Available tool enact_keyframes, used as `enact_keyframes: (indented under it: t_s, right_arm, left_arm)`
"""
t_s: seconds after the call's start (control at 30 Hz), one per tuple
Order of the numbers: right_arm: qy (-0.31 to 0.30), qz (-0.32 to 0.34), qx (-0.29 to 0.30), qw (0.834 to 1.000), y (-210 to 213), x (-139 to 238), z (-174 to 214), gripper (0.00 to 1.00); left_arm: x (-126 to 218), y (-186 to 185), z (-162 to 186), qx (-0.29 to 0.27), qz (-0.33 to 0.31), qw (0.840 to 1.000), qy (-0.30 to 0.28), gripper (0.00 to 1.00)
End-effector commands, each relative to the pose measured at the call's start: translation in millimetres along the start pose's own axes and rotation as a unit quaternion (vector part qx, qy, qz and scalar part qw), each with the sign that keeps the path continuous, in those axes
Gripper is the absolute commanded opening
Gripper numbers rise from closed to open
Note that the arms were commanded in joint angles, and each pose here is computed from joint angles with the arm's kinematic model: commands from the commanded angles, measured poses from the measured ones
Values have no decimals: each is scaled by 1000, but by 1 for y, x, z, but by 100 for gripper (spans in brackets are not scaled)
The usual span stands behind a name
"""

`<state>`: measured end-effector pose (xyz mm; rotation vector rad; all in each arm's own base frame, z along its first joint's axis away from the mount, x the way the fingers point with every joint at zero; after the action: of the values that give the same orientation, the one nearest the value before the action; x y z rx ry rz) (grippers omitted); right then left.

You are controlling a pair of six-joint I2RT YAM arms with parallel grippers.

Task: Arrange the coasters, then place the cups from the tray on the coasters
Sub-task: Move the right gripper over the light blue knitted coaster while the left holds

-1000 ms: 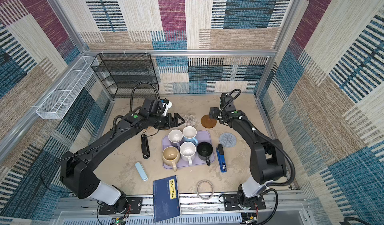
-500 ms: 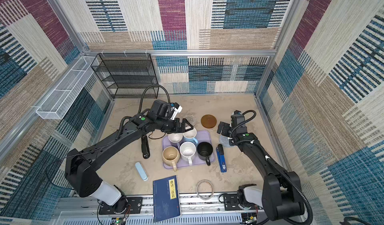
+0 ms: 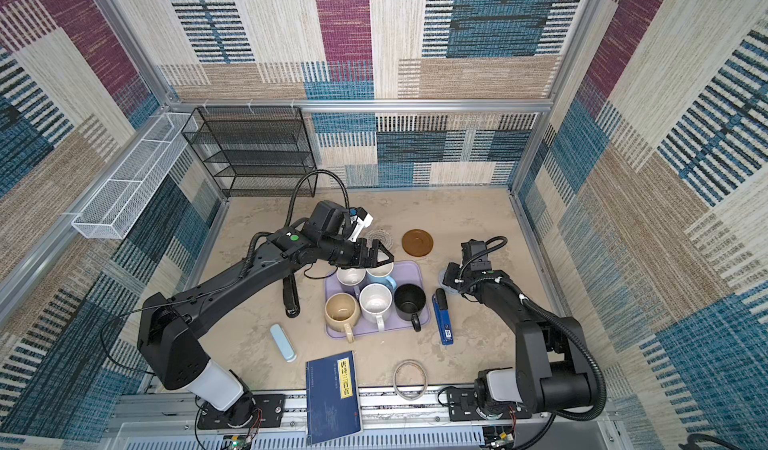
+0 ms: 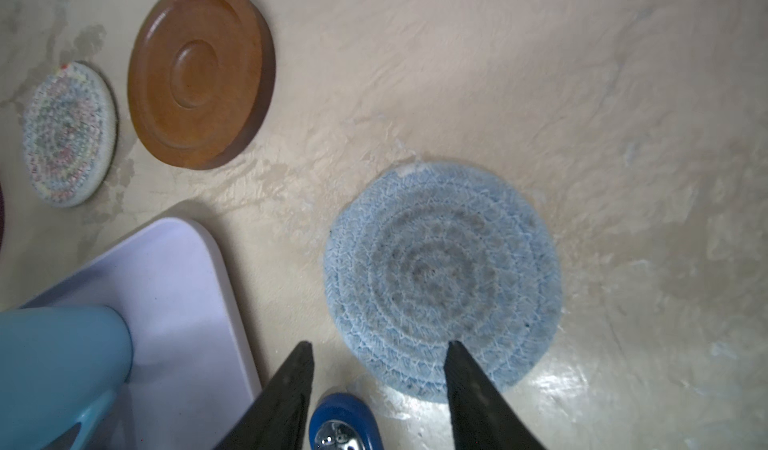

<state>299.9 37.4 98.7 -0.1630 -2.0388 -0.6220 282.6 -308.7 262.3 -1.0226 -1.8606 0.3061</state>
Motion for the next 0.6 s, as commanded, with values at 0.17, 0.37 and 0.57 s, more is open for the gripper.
enact_keyframes:
  t_s: [0.17,0.37,0.57]
  right_arm:
    - [21,6,-4,1000,-2,-15,-1,43]
    - [31,20,-6,999,-7,-29,-5,36]
    - [42,42,-19,998,-17,-46,-13,36]
  left_arm:
    - [5,0,4,-13,-3,1000,0,100]
    - [7,2,7,-13,-8,1000,-1,100]
    - [12,4,8,-14,-18,1000,-7,100]
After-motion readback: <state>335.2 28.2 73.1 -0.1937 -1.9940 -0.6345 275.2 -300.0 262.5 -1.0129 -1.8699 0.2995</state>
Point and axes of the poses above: each gripper's point midway between its finger pads, its own x axis back along the fingers, its own y axis along the line the jaws close on, z = x × y, the point moved 5 cm from there along x, back along the fingers, and after that the axes turned 8 degrees about -x, right-handed, at the moved point
